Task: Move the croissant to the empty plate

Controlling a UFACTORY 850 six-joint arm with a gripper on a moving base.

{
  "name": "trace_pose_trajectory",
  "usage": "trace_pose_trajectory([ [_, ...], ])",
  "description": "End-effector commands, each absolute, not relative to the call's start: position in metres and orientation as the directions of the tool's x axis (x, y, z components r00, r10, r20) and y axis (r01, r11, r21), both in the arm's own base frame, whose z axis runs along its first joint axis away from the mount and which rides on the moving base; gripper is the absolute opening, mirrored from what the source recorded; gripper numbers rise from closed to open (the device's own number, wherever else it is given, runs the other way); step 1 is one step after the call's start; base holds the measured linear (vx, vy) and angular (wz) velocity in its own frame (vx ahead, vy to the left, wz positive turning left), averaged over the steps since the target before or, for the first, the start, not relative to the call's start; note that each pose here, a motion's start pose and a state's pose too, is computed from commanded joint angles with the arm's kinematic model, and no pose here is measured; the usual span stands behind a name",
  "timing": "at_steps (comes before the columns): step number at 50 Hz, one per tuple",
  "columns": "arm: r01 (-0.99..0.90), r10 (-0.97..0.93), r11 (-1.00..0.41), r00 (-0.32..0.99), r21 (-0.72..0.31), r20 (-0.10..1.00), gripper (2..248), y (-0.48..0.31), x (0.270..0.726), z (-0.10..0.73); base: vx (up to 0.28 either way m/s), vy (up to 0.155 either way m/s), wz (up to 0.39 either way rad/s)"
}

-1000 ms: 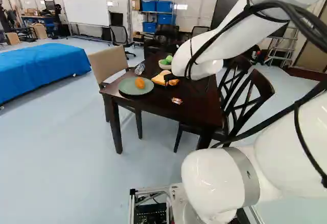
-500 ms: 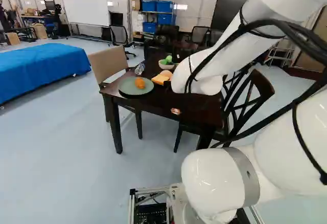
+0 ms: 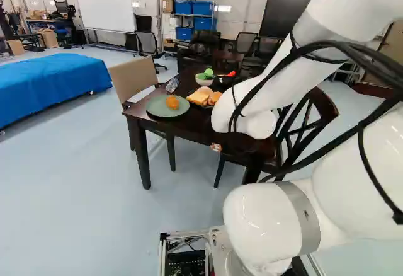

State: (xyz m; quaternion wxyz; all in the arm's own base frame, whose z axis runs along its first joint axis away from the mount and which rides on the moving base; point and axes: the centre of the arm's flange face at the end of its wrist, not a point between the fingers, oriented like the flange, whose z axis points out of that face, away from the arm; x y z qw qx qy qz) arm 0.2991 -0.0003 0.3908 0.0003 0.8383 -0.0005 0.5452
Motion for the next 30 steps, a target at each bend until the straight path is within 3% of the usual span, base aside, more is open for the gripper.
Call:
trace_pose_trajectory([
  [30,0.0,0.0,-1.0,0.345,0.0,0.939,247,0.0,0.278,0.371,0.0,0.0,0.0],
])
